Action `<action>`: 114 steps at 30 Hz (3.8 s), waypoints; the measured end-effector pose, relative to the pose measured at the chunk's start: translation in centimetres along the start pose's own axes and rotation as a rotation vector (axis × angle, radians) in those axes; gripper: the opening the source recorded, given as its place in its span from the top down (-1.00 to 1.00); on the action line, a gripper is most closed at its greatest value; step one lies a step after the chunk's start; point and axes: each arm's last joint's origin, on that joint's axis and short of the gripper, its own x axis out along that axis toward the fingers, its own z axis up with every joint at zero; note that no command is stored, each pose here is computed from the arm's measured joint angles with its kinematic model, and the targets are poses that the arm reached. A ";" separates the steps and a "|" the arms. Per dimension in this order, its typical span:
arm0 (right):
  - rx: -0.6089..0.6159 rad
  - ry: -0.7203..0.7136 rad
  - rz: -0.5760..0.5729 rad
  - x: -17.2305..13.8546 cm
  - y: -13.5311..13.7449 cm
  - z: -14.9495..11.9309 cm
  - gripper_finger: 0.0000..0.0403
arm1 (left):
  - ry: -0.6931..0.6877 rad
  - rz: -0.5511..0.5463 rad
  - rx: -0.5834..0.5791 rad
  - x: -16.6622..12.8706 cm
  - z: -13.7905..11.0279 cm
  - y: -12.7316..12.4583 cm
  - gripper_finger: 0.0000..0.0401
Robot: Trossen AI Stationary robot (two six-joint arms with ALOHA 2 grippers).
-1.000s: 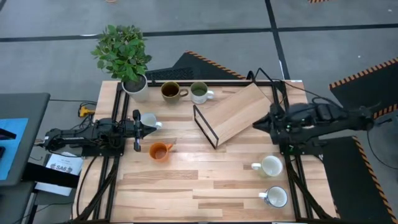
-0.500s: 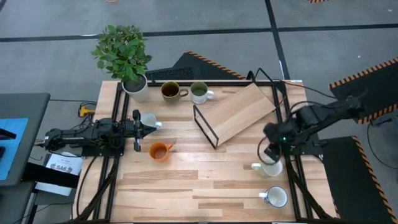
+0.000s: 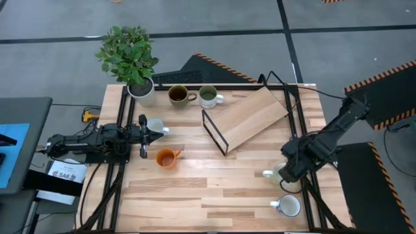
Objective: Place coffee mugs
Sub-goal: Put the yellow mug on the shelf
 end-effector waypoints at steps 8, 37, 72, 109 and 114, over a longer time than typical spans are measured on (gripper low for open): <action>0.004 -0.057 -0.122 2.7 1.5 0.0 0.21 | 0.000 0.001 0.000 0.0 0.0 0.0 1.00; -0.038 -0.076 -0.197 6.1 2.4 1.5 0.21 | 0.000 0.001 0.000 0.0 0.0 0.0 1.00; 0.249 -0.548 -0.079 -6.4 -3.9 11.9 0.80 | -0.001 0.002 0.000 0.0 0.0 0.0 1.00; 0.490 -0.411 -0.179 -1.4 -13.2 29.4 0.80 | -0.001 0.004 0.000 0.0 0.0 0.0 1.00; 0.500 -0.429 -0.197 -1.6 -13.4 29.2 0.67 | -0.001 0.004 0.000 0.0 0.0 0.0 1.00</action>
